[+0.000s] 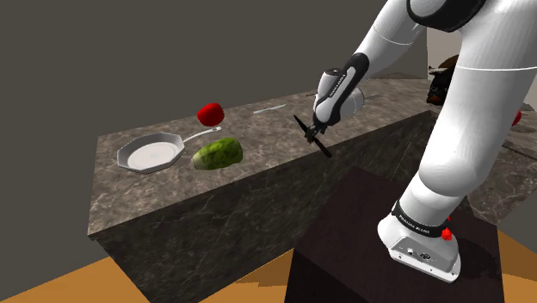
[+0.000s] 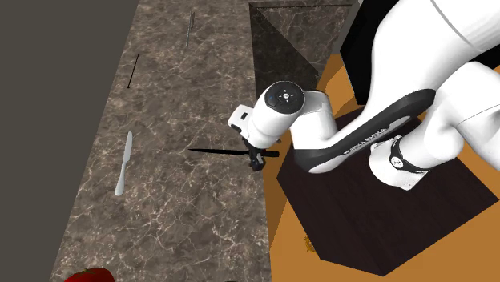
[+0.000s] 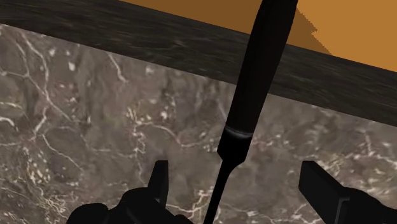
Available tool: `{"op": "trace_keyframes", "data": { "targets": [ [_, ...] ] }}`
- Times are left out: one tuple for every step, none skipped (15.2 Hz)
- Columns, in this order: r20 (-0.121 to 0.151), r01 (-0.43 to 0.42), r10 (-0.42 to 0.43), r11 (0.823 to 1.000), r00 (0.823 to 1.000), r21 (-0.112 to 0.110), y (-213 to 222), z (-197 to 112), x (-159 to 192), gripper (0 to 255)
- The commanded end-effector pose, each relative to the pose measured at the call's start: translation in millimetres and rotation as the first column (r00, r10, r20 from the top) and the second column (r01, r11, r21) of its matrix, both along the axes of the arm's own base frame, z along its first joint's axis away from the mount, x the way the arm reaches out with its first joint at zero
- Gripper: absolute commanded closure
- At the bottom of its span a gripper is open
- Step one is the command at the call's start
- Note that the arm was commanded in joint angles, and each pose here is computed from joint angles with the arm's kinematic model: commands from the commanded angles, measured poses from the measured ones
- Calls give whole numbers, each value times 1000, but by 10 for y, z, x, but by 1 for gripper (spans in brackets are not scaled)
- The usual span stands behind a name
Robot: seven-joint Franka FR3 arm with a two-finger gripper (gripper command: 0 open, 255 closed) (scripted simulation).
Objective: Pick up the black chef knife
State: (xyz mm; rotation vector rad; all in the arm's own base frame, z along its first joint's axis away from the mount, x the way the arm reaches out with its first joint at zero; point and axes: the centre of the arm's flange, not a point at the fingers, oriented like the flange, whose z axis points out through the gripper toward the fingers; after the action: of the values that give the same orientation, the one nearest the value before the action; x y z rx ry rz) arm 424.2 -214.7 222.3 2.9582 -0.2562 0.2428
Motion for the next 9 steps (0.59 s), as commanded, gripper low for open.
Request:
{"op": "trace_keyframes", "data": {
  "targets": [
    [1, 0, 0, 1000, 1000, 0, -12, -80, 0, 0],
    [1, 0, 0, 1000, 1000, 0, -12, -80, -1, 0],
    [0, 0, 0, 1000, 1000, 0, -19, -85, 5, 255],
    [0, 0, 0, 1000, 1000, 0, -25, -88, 3, 255],
    [0, 0, 0, 1000, 1000, 0, -24, -89, 2, 255],
    [0, 0, 0, 1000, 1000, 0, -25, -88, 1, 255],
    [0, 0, 0, 1000, 1000, 0, -25, -88, 2, 255],
    [0, 0, 0, 1000, 1000, 0, -26, -89, 2, 255],
    [0, 0, 0, 1000, 1000, 0, -26, -89, 4, 255]
  ]
}}
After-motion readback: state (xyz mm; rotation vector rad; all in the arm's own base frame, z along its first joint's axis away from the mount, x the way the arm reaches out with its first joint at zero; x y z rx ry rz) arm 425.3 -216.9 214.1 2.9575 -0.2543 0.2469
